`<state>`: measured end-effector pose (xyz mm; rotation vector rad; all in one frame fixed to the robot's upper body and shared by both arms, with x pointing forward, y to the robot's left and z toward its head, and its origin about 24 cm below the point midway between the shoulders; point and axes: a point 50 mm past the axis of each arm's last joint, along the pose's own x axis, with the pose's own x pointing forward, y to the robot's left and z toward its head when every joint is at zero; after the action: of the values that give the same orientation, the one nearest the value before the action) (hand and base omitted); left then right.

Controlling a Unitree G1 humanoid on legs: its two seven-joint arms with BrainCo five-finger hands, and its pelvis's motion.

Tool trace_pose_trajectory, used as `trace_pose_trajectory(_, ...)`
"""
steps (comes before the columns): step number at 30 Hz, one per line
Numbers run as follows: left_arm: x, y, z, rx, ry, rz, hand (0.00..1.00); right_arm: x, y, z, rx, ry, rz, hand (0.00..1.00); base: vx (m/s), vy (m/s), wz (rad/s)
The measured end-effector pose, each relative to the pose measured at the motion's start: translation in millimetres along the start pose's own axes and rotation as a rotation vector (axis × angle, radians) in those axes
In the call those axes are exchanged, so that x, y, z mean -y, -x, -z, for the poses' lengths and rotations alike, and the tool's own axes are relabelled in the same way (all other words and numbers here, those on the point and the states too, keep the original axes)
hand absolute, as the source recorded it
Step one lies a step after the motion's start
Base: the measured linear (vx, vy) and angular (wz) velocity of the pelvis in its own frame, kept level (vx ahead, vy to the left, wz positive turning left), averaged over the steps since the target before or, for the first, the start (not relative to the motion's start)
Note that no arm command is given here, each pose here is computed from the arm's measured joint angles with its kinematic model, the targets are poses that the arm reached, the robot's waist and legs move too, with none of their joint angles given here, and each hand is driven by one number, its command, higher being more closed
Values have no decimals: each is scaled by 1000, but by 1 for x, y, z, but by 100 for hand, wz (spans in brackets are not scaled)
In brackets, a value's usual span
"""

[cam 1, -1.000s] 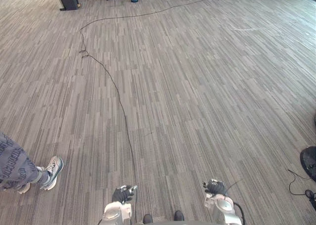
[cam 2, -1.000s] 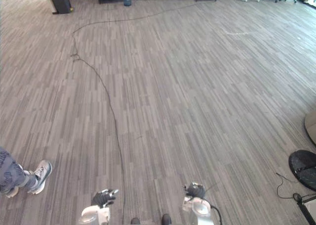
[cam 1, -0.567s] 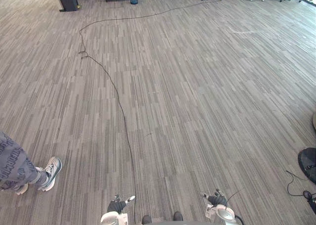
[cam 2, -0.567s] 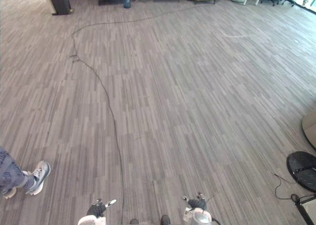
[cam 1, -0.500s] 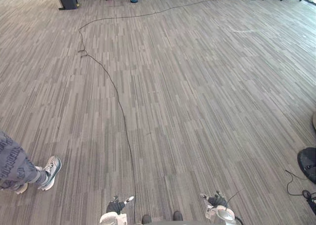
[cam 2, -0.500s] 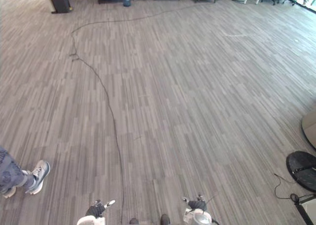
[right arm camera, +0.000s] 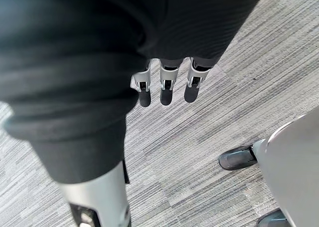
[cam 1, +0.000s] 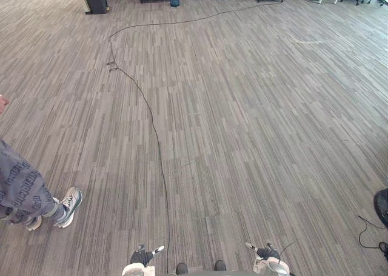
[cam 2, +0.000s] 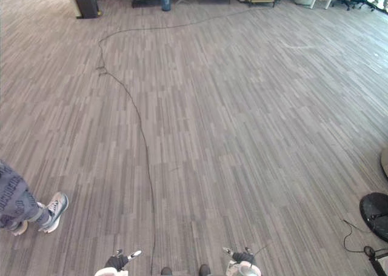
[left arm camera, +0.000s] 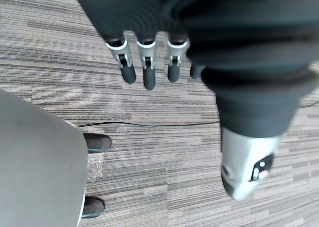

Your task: Pick up cushions and gather them together orderly.

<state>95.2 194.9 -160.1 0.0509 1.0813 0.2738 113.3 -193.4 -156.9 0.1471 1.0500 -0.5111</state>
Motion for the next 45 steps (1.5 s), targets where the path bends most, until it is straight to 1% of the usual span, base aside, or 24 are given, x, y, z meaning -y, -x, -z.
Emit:
trace_pose_trajectory(12, 0, -1, -2, -5, -8, 1, 0, 1, 0, 4, -22, 6, 3, 0, -5, -5, 3)
trace_pose_trajectory(14, 1, -2, -6, 3, -7, 2, 0, 1, -1, 2, -16, 0, 2, 0, -48, -20, 21)
trace_pose_trajectory(16, 0, -5, -18, 35, -1, -2, 0, 0, -2, -1, -9, -2, 2, 0, -62, -31, 38)
trace_pose_trajectory(20, -3, -6, -31, 82, 116, -26, 0, 4, 0, -3, 14, -9, 8, 0, -6, 13, 14)
trace_pose_trajectory(22, -3, -5, -33, 90, 152, -30, 0, 7, -1, -4, 14, -6, 19, 0, 112, 84, 0)
trace_pose_trajectory(28, 3, -3, -32, 101, 190, -23, 0, 9, -2, -10, 37, 3, 24, 0, 335, 286, -20)
trace_pose_trajectory(31, 2, -4, -37, 119, 199, -25, 0, 1, 0, -8, 34, 8, 6, 0, 457, 204, -24)
trace_pose_trajectory(33, 1, -4, -36, 116, 196, -28, 0, -4, 1, -7, 34, 3, -7, 0, 476, 235, -33)
trace_pose_trajectory(36, 3, -5, -36, 110, 152, -16, 0, -5, 1, -11, 52, -1, -17, 0, 380, 184, -5)
trace_pose_trajectory(37, 1, -6, -42, 118, 117, -14, 0, -6, 1, -15, 73, -7, -21, 0, 341, 72, 9)
trace_pose_trajectory(39, 2, -6, -38, 103, 102, -10, 0, -3, 1, -18, 88, -7, -14, 0, 360, 20, 12)
trace_pose_trajectory(45, 16, -7, -46, 110, 102, 29, 0, -5, 0, -29, 131, -12, -28, 0, 503, -59, 32)
